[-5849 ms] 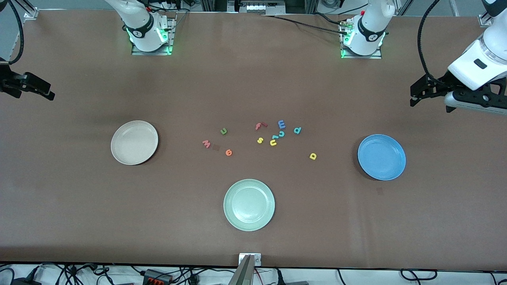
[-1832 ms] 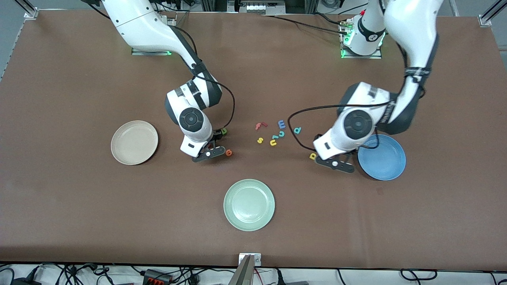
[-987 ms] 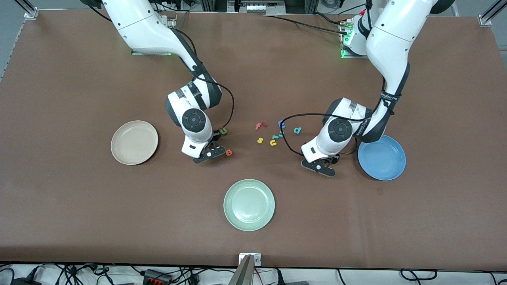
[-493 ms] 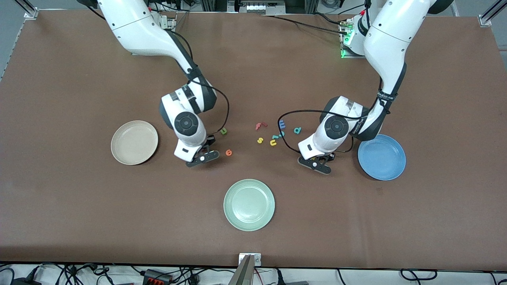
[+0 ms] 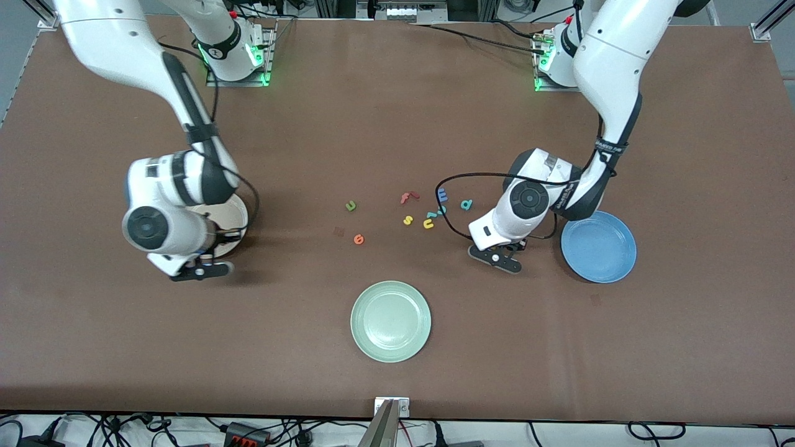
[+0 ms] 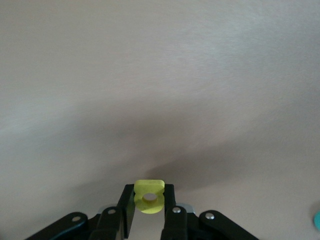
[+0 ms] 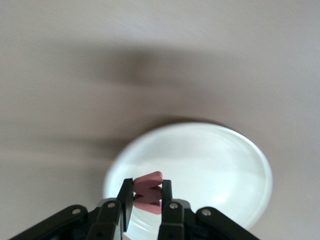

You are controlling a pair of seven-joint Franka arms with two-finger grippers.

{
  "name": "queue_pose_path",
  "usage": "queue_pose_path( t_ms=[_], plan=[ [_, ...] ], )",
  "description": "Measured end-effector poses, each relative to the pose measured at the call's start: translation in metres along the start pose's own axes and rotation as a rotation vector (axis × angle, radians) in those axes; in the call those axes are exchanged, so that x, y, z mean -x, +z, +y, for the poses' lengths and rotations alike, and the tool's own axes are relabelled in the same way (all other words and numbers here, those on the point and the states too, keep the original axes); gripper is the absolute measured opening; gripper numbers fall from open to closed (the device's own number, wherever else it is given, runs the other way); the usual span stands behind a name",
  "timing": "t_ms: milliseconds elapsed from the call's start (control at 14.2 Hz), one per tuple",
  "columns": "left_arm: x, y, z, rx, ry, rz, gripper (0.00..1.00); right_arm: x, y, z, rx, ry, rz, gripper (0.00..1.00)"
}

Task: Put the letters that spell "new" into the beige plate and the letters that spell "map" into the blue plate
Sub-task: 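Place the w on the beige plate while the left gripper places the a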

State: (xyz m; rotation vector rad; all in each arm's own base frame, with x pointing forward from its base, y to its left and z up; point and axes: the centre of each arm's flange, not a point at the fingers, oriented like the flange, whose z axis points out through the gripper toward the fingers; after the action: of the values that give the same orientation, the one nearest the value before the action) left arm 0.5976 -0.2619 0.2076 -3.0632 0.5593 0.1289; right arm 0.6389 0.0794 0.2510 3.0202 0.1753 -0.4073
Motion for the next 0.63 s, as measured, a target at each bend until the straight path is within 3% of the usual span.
queue_pose_path(
  t_ms=[141,352,564,634],
  plan=[
    [0.001,-0.034,-0.029,-0.025,0.003,-0.043,0.28,0.007,0.015,0.018,-0.008,0.021,-0.051,0.26],
    [0.01,-0.05,-0.117,-0.063,0.043,-0.068,0.28,0.015,0.04,0.021,-0.01,0.026,-0.098,0.26],
    [0.031,-0.032,-0.192,-0.039,0.04,-0.11,0.28,0.012,0.056,0.028,-0.014,0.038,-0.092,0.26],
    [0.039,-0.022,-0.203,-0.03,0.032,-0.128,0.28,0.01,0.059,0.029,-0.014,0.04,-0.085,0.31]
  ],
)
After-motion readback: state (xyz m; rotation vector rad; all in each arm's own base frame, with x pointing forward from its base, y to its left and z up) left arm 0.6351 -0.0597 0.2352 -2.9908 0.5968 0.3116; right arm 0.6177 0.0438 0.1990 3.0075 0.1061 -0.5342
